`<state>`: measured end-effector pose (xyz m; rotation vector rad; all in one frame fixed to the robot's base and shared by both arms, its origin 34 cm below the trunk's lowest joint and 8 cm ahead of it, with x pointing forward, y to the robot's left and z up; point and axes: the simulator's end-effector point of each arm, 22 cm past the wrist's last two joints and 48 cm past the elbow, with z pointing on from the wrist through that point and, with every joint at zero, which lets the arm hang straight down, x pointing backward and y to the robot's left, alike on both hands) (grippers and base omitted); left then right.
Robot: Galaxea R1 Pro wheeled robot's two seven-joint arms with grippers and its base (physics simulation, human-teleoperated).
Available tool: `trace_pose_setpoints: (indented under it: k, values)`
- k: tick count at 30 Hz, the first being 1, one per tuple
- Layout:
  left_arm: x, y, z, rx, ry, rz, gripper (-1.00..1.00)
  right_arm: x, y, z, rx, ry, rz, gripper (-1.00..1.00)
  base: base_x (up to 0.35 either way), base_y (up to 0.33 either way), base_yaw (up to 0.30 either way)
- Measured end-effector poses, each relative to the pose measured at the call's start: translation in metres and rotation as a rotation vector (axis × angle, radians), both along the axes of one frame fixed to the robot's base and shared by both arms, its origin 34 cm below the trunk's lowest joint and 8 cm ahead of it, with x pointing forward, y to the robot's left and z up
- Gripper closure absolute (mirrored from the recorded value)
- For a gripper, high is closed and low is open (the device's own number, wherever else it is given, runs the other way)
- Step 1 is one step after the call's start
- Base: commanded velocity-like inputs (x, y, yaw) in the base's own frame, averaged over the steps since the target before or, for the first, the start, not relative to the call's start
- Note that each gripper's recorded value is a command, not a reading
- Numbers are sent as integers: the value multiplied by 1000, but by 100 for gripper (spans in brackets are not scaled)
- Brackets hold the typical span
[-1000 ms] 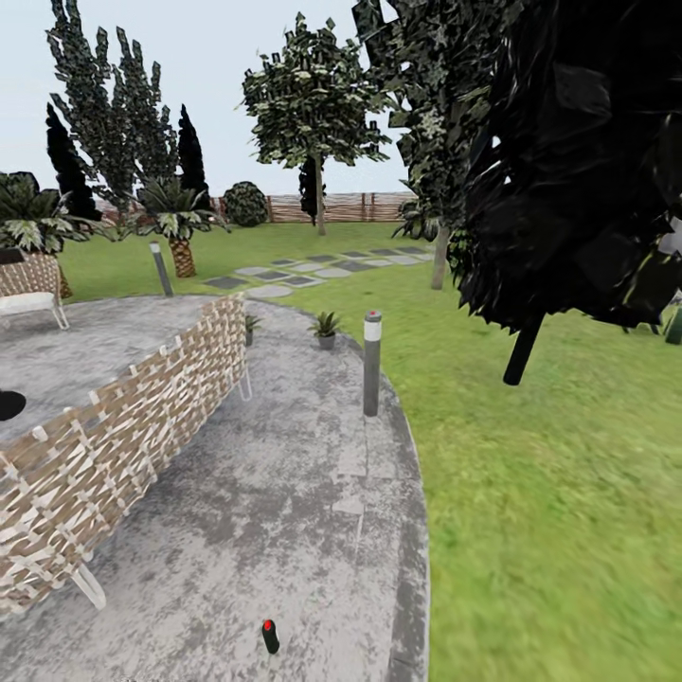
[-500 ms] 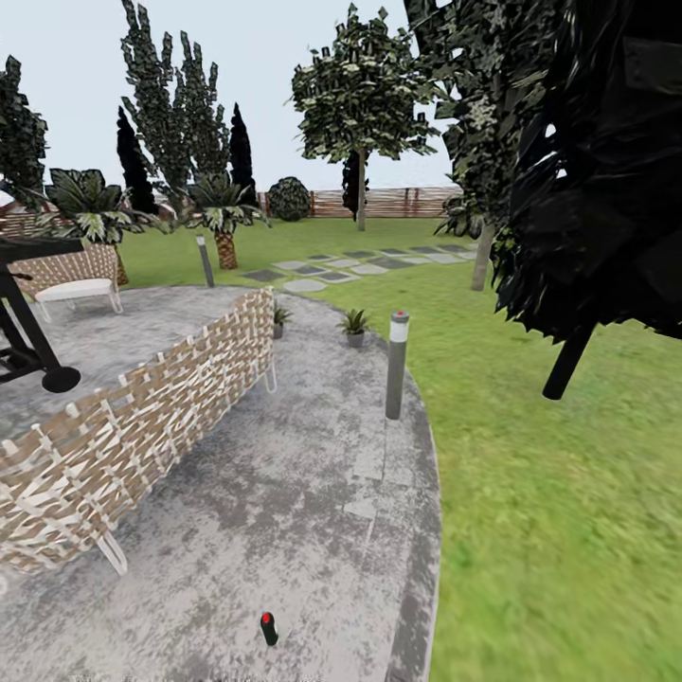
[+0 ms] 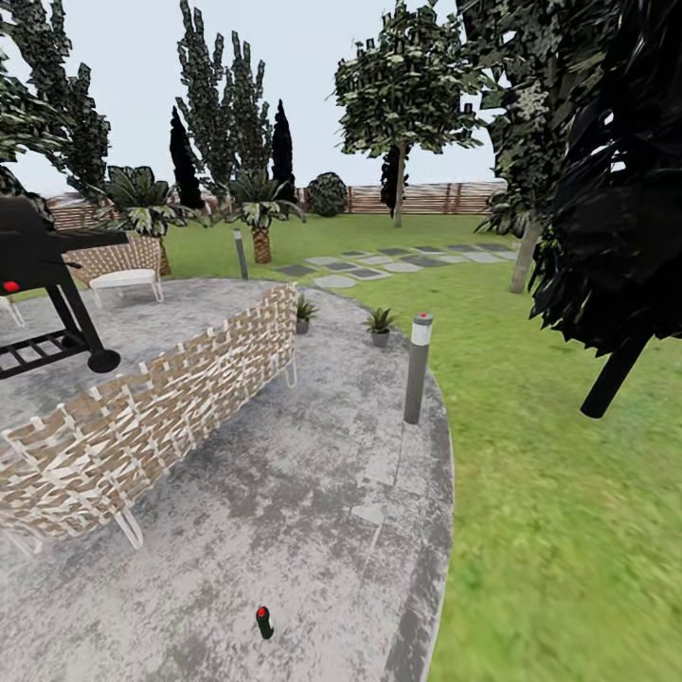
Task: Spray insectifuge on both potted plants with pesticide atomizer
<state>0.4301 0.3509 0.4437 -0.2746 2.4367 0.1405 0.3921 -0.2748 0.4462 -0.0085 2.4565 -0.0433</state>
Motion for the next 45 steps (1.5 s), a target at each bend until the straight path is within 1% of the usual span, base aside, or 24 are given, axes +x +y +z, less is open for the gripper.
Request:
trace_pose_setpoints:
  k: [11, 15, 36, 45]
  values:
    - [0, 0, 0, 1, 1, 1, -100, 0, 0, 0, 0, 0, 0, -100, 173, -273, 9]
    - [0, 1, 0, 2, 1, 1, -100, 0, 0, 0, 0, 0, 0, -100, 175, -273, 117]
    - [0, 4, 0, 6, 1, 3, -100, 0, 0, 0, 0, 0, 0, -100, 174, -270, 271]
    - [0, 4, 0, 5, 0, 9, -100, 0, 0, 0, -1, 0, 0, -100, 59, -53, 276]
